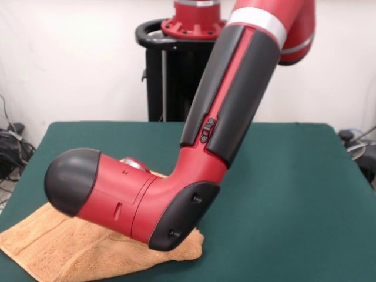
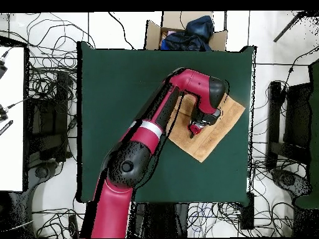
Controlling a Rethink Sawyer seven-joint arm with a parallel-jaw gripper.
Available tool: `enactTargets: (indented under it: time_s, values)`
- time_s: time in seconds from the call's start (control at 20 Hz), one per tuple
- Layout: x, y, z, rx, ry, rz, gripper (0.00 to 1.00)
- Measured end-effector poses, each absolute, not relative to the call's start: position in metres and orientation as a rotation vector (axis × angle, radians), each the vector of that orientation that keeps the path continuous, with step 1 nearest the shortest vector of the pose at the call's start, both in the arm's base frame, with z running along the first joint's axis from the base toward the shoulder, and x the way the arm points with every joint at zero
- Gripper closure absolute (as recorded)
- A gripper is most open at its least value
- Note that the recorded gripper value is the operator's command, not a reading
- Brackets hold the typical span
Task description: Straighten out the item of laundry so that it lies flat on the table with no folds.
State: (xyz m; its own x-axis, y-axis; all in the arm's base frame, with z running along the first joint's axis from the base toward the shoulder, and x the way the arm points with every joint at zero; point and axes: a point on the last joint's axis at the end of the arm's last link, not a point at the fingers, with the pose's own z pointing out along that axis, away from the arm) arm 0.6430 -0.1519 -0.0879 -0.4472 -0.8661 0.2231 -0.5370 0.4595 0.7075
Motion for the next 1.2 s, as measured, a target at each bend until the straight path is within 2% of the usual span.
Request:
enactTargets:
  time_s: [0.65,1.2]
  values:
    - [0.641,-0.139,-0.086,1.167,-2.117,-0.735,1.00]
    - [0.604,-0.082,-0.074,1.110,-2.061,-0.648,1.00]
